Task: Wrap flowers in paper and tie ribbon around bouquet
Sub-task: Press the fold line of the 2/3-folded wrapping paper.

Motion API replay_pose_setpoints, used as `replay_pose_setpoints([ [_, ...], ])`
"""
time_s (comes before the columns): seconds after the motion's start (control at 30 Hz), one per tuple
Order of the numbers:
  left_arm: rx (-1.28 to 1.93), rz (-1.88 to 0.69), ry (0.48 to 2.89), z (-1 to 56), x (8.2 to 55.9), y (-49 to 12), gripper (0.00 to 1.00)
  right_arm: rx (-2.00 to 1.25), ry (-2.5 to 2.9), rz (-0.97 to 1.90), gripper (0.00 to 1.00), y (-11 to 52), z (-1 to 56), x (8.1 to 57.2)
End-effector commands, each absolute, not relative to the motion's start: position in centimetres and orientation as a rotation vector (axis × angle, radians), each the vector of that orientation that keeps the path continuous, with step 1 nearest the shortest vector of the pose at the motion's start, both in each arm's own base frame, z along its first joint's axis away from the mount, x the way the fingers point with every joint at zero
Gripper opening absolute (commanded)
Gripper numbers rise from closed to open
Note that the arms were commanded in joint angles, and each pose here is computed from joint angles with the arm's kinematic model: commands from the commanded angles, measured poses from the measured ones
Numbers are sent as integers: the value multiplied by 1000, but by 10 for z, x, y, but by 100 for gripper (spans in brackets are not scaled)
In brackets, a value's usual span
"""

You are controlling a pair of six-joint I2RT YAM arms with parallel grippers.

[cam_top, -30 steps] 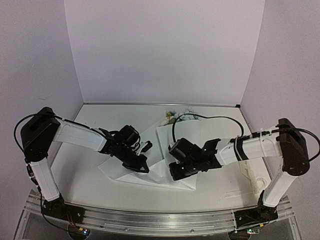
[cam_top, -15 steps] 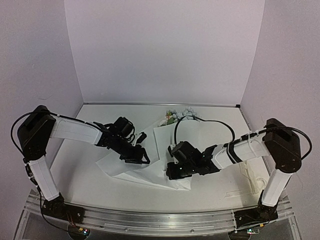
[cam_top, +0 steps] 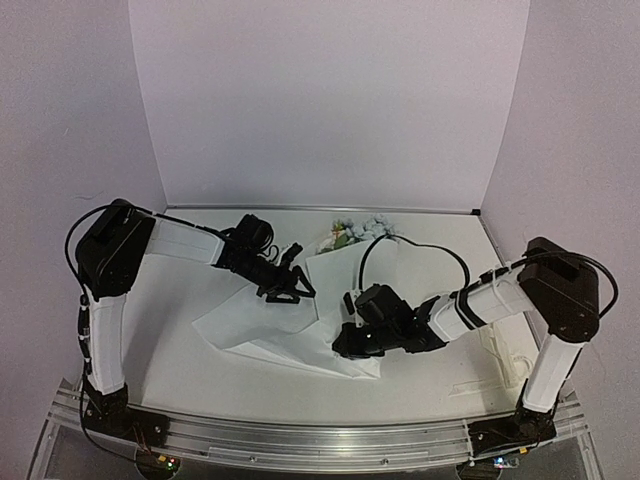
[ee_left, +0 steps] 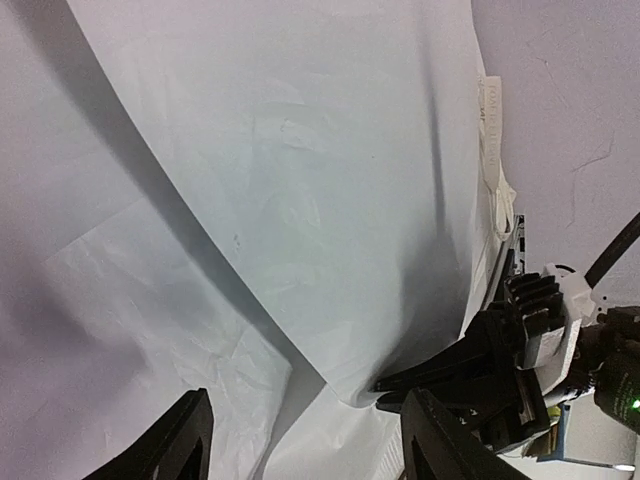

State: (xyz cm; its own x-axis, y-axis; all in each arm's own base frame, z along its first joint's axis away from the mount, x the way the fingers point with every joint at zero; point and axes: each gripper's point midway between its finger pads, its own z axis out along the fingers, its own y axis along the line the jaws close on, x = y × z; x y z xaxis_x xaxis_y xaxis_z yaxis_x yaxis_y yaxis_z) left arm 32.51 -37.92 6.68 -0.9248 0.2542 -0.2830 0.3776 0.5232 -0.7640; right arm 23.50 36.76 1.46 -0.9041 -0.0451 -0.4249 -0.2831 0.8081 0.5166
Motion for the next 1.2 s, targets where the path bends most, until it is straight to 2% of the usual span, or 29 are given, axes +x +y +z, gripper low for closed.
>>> replay_pose_setpoints([
  [0.0, 654, -1536, 2516, 92, 329, -397, 69, -186, 2623, 920, 6, 365, 3, 237],
  [0.27, 737, -1611, 2524, 85, 330, -402, 71, -180, 2637, 1113, 9, 375, 10, 241],
  [0.5, 704, -1547, 2590, 65, 339, -401, 60, -178, 2633, 1207, 14, 379, 19, 241],
  [0.57, 692, -1522, 2608, 59, 341, -400, 59, -193, 2635, 1262, 18, 385, 24, 240],
  [0.73, 655, -1470, 2636, 49, 346, -398, 52, -209, 2623, 1327, 37, 390, 37, 238],
  [0.93, 634, -1438, 2623, 51, 353, -399, 42, -222, 2569, 1403, 51, 395, 67, 236],
  [1.17, 611, -1453, 2572, 59, 365, -408, 30, -232, 2522, 1467, 54, 397, 92, 234],
])
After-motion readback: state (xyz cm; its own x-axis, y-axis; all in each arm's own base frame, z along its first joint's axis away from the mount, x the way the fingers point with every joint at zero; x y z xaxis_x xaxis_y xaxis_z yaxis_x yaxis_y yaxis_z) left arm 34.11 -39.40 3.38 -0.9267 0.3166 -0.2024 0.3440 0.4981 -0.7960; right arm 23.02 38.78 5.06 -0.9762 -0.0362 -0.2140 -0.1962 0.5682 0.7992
